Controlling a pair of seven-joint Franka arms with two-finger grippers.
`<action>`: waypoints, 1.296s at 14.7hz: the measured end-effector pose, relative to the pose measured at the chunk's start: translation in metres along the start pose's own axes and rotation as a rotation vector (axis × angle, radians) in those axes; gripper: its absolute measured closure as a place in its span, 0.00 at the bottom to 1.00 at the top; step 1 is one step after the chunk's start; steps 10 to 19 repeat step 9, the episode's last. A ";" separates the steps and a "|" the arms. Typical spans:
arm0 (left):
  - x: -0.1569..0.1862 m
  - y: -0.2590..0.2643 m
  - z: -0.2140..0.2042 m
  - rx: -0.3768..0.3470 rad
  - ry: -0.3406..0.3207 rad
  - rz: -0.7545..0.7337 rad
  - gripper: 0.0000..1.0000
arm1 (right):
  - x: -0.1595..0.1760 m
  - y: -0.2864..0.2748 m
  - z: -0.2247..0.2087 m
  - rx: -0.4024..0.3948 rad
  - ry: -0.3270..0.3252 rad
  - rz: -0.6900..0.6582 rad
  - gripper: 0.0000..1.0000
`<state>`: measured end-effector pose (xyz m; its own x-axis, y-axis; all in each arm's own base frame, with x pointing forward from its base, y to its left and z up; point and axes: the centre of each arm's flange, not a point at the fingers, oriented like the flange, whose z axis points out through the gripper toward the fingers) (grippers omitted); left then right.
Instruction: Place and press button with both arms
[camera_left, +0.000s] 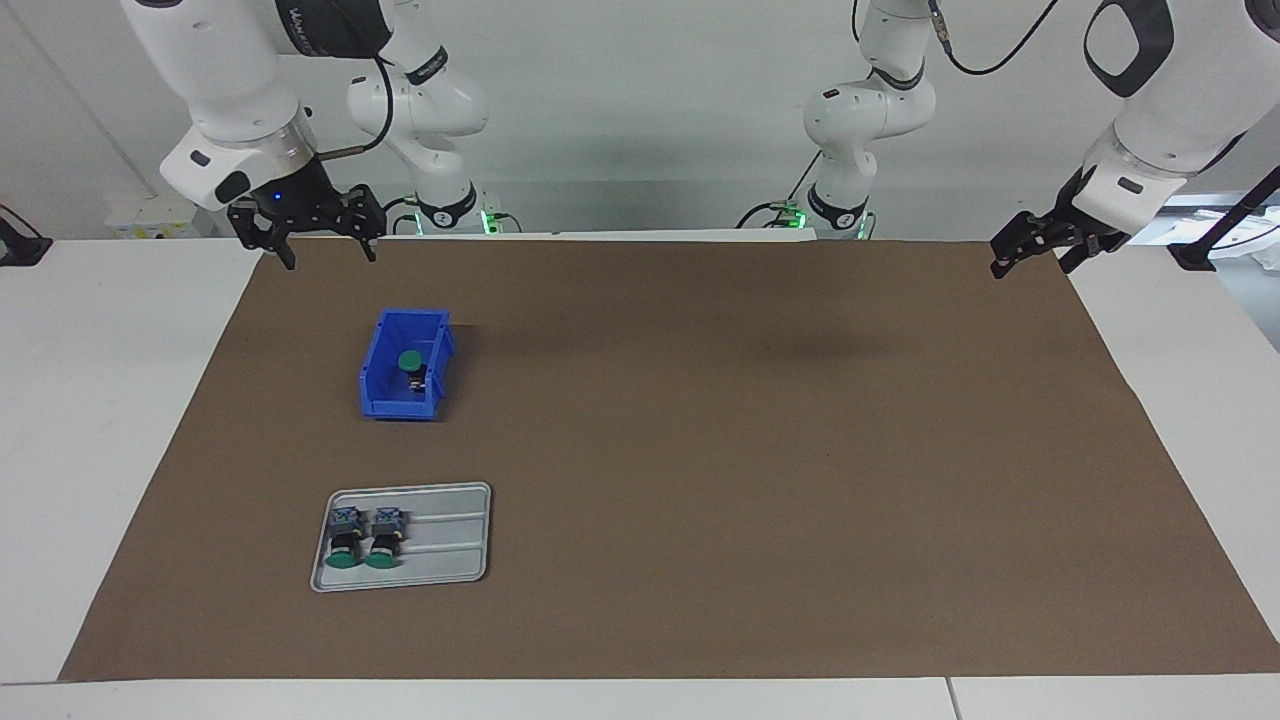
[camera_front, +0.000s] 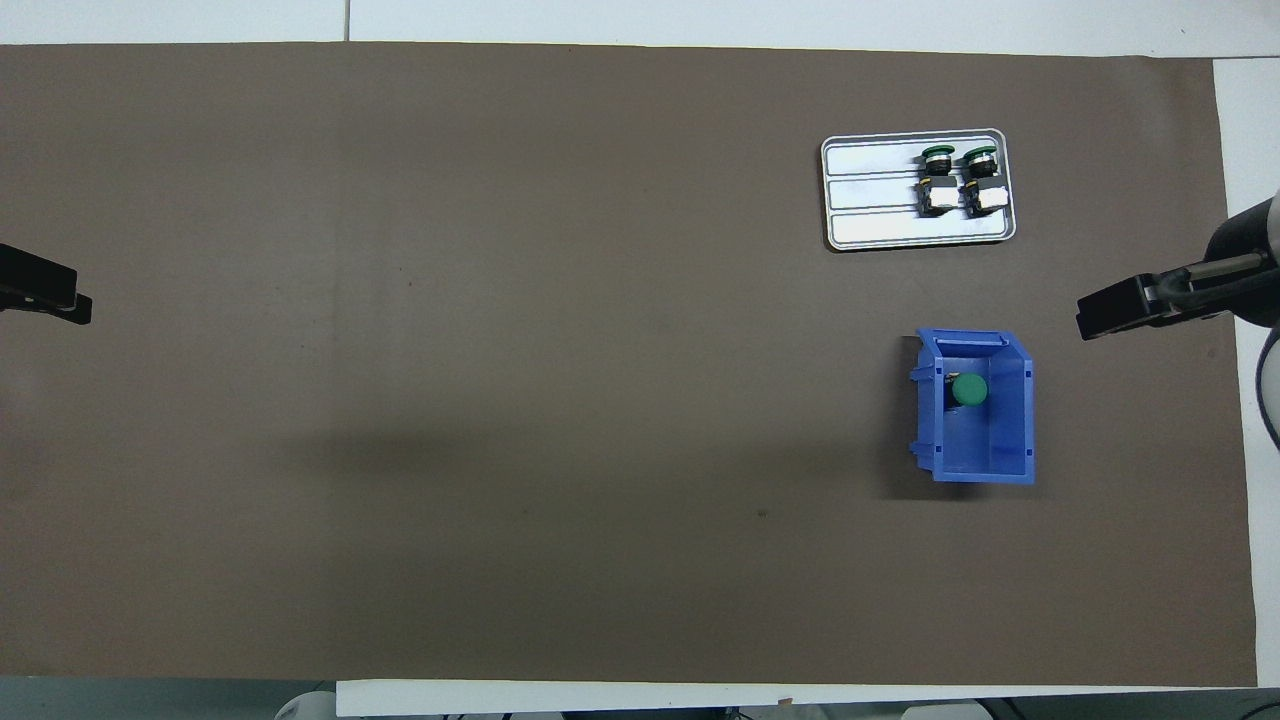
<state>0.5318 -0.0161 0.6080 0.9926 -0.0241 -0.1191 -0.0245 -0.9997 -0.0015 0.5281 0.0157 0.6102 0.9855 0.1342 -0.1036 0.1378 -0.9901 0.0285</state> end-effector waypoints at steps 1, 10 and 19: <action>0.000 0.000 0.000 0.000 0.000 0.000 0.00 | 0.001 0.004 0.002 0.002 -0.004 0.007 0.00; 0.000 0.000 0.000 0.000 0.000 0.000 0.00 | -0.001 0.014 0.003 0.009 -0.009 0.026 0.00; 0.000 0.000 0.000 0.000 0.000 0.000 0.00 | -0.001 0.014 0.003 0.009 -0.009 0.026 0.00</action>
